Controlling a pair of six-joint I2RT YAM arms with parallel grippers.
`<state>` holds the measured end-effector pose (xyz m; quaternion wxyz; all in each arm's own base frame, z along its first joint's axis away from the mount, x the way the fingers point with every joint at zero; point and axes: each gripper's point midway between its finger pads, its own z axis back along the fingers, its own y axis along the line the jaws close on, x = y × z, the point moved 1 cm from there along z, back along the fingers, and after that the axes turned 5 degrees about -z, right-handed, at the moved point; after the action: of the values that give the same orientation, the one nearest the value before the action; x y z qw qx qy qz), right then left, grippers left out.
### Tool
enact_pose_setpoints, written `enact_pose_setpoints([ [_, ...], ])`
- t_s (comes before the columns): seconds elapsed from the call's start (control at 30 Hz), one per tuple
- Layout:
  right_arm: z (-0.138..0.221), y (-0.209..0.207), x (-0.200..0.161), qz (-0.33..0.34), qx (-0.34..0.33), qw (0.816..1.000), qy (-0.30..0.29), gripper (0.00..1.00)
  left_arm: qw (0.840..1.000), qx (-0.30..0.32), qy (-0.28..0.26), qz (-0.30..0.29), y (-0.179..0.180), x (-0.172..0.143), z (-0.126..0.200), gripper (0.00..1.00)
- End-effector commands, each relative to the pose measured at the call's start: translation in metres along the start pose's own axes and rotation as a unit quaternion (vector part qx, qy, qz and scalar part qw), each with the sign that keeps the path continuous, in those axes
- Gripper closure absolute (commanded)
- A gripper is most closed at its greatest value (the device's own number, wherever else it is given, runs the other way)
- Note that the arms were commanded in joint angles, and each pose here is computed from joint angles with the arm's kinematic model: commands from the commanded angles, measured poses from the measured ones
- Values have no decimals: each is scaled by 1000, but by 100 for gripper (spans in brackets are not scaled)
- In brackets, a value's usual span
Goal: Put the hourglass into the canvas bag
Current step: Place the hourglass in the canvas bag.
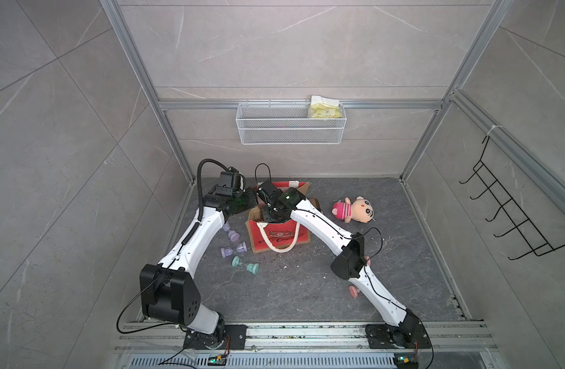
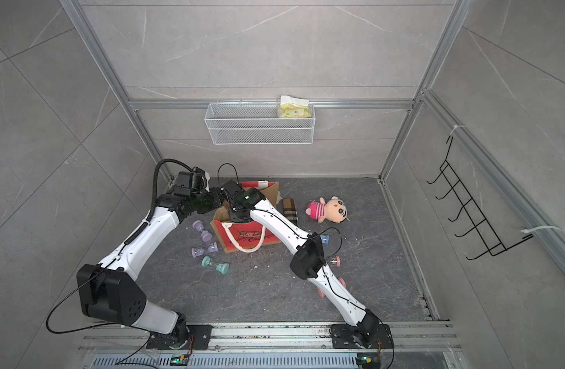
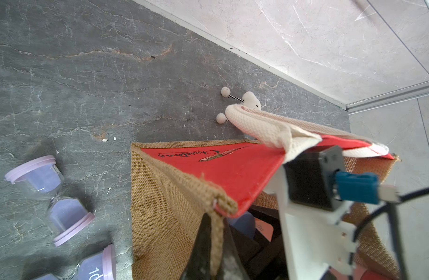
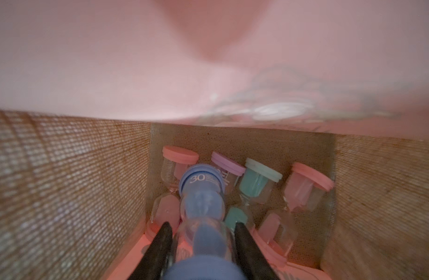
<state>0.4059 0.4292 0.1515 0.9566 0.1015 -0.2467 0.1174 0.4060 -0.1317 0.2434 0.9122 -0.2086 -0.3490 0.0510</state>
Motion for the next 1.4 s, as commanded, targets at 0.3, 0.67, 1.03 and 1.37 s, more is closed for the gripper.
enact_pose_setpoints([
  [0.3, 76, 1, 38, -17, 35, 997, -68, 29, 999, -10, -34, -2, -8, 14, 19, 100],
  [0.67, 171, -4, 56, -19, 78, 989, -121, 11, 1000, -10, -29, 1, -8, 12, 18, 100],
  [1.03, 252, -74, 18, -29, 29, 988, -149, 1, 999, -35, -9, -4, -17, 6, 19, 100],
  [1.37, 237, -194, -95, -131, -88, 985, -69, 0, 999, -43, 3, 7, -18, -5, 22, 100],
])
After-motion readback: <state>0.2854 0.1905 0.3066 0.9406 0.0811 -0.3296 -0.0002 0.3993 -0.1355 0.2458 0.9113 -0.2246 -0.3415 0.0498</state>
